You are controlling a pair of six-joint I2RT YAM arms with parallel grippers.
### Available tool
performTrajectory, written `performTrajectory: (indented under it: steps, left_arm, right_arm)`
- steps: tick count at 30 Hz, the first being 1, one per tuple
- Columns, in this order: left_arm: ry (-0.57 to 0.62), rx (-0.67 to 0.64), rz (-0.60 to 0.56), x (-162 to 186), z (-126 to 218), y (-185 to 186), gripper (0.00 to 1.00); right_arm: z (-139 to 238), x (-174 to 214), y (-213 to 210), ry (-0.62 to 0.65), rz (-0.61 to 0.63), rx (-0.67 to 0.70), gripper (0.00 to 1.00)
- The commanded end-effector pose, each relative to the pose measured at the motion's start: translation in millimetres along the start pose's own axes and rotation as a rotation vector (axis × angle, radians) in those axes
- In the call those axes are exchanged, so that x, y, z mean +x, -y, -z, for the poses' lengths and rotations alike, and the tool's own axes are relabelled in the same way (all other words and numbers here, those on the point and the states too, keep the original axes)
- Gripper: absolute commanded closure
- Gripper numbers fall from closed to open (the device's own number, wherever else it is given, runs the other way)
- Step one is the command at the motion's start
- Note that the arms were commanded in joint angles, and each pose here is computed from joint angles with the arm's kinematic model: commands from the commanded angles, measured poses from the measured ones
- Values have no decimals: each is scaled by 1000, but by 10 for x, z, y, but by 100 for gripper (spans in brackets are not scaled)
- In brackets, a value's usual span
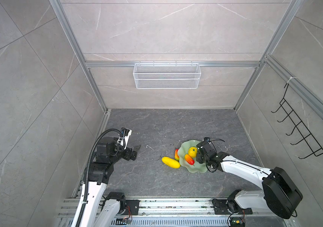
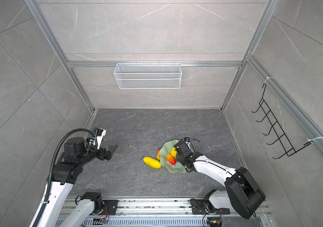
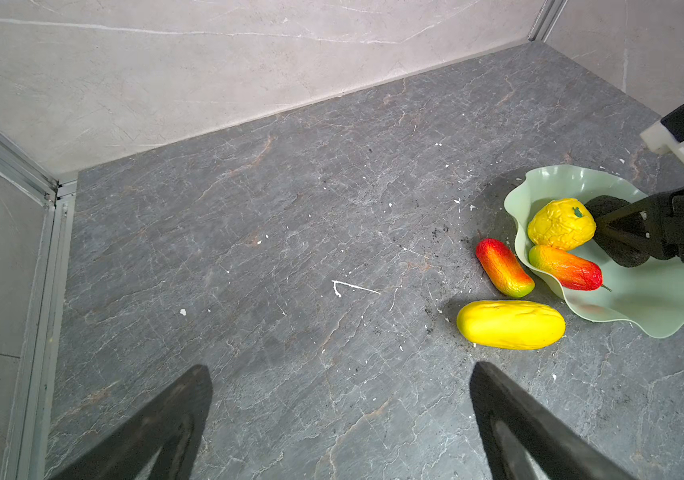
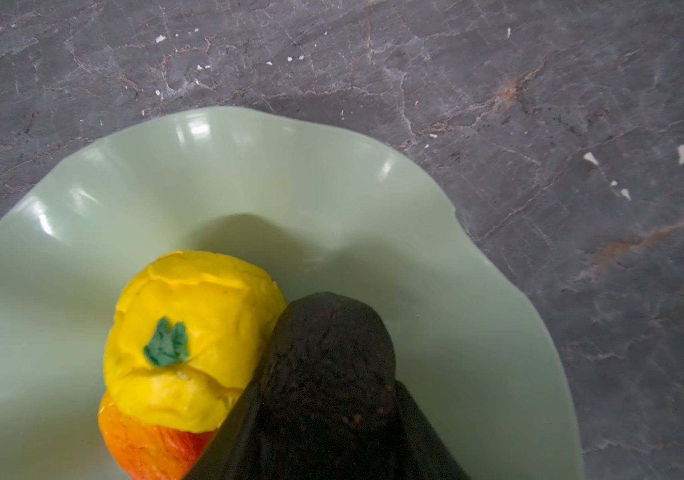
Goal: Place and organize the fake fruits in the fruit bowl
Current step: 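Place the dark avocado in the green bowl beside the yellow pepper, then move the right gripper toward the long yellow fruit beside the bowl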
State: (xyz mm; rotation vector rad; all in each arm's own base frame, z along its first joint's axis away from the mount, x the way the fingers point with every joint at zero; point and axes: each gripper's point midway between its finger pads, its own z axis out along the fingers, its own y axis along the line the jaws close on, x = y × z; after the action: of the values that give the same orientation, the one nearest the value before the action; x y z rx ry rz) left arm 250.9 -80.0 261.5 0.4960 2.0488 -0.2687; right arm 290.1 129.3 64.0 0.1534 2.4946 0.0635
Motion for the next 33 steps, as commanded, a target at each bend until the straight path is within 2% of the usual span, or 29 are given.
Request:
performTrajectory:
  steps: [1, 7, 15, 16, 17, 18, 21, 25, 28, 33]
  left_arm:
    - [42, -5, -7, -157, 67, -10, 0]
    - [40, -1, -5, -156, 64, -3, 0]
    - [46, 1, -7, -167, 77, 3, 0]
    - [44, 2, -7, -160, 75, 4, 0]
    - [44, 2, -7, -162, 75, 4, 0]
    - [46, 1, -7, -168, 78, 4, 0]
    - [45, 3, -7, -168, 75, 5, 0]
    - [47, 0, -7, -165, 84, 3, 0]
    - [51, -4, -11, -172, 95, 0, 0]
    - [56, -4, -11, -177, 107, 5, 0]
  right_arm:
    - [110, -158, 40, 46, 17, 22, 58]
    - [326, -392, 0, 89, 57, 15, 40]
    - [602, -621, -102, 128, 115, -30, 31]
    - [642, -653, -183, 139, 133, -70, 25]
    - [676, -670, -308, 144, 166, -125, 3]
    - [715, -685, -458, 144, 208, -178, 0]
    - [795, -628, -954, 126, 385, -265, 0]
    - [869, -313, -1678, 92, 617, -413, 0]
    - [884, -4, -2052, 19, 708, -573, 0]
    - [769, 398, -2303, -94, 830, -648, 0]
